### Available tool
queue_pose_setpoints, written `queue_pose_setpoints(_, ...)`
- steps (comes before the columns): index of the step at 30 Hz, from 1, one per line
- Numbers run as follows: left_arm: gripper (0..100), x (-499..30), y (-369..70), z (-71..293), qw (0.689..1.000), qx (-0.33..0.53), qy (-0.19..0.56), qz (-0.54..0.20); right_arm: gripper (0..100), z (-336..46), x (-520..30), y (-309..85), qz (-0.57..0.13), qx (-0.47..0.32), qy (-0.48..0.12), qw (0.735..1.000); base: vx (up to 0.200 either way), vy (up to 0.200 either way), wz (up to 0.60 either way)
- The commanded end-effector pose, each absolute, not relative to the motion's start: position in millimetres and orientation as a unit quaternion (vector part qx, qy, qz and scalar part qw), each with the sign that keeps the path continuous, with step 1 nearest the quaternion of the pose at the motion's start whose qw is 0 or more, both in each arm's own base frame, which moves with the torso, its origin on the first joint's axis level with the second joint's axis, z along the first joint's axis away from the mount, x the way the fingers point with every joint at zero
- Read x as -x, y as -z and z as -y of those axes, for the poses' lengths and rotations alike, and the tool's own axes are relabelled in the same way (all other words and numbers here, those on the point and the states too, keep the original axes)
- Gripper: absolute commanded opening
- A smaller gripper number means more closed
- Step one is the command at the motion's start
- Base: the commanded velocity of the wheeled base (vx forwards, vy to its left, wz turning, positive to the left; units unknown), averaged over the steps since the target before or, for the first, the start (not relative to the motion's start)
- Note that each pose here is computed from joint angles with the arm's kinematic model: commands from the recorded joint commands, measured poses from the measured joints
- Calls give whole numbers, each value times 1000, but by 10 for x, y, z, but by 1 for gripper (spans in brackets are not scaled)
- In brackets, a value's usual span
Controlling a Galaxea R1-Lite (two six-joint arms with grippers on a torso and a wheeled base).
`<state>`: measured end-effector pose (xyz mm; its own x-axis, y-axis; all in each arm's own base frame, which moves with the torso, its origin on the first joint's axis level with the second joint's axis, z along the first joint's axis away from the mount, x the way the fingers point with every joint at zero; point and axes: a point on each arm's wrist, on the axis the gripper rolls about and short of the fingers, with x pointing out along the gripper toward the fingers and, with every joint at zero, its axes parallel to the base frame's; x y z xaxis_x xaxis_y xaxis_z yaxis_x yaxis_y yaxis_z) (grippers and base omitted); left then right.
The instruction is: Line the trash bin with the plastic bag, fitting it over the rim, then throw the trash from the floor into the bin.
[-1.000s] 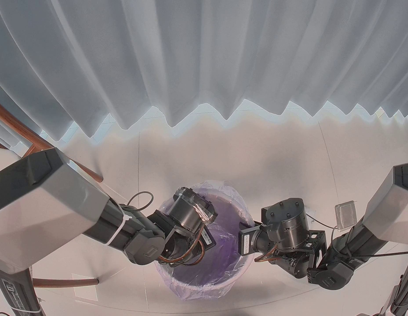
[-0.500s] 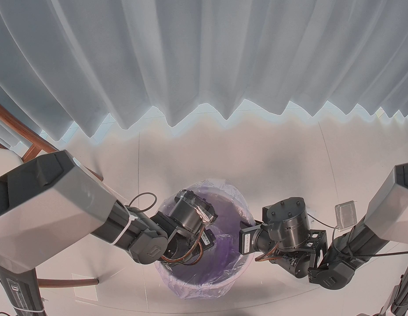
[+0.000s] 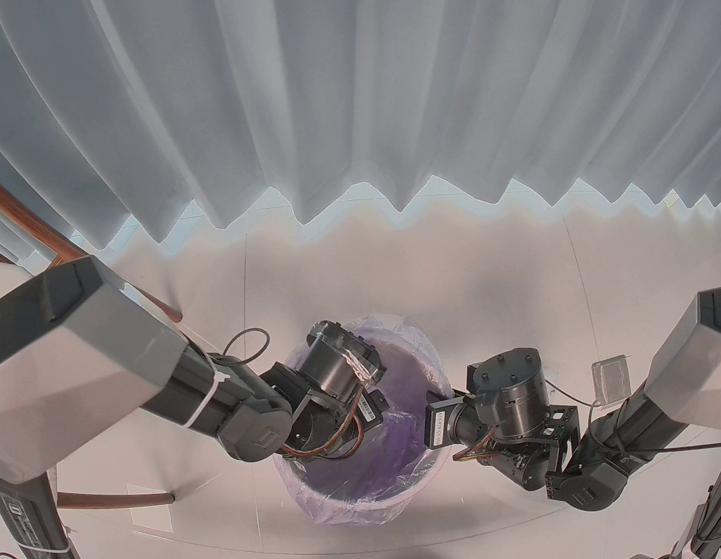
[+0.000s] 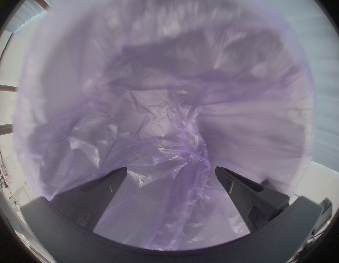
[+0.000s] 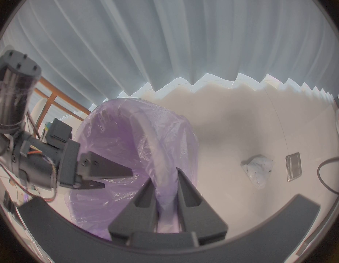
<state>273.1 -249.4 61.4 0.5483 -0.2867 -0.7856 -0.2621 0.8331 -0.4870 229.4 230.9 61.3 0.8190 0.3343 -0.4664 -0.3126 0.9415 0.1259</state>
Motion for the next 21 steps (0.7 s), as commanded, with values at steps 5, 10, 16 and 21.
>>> queue_pose_setpoints(5,100,-2595,-1040,2376,836,322,36,-443,0,-2199,-2378,-595,-258,-60,-139,954,0,0,0)
queue_pose_setpoints(10,100,-2479,-1321,2321,836,348,69,-418,0,-2118,-2429,-564,-265,-82,-119,953,0,0,0)
queue_pose_setpoints(16,100,-2344,-1603,2246,839,404,138,-337,0,-2082,-2485,-531,-269,-103,-104,952,0,0,0)
queue_pose_setpoints(21,100,-2108,-2024,1819,843,452,205,-209,0,-2094,-2505,-556,-268,-132,-99,949,0,0,0)
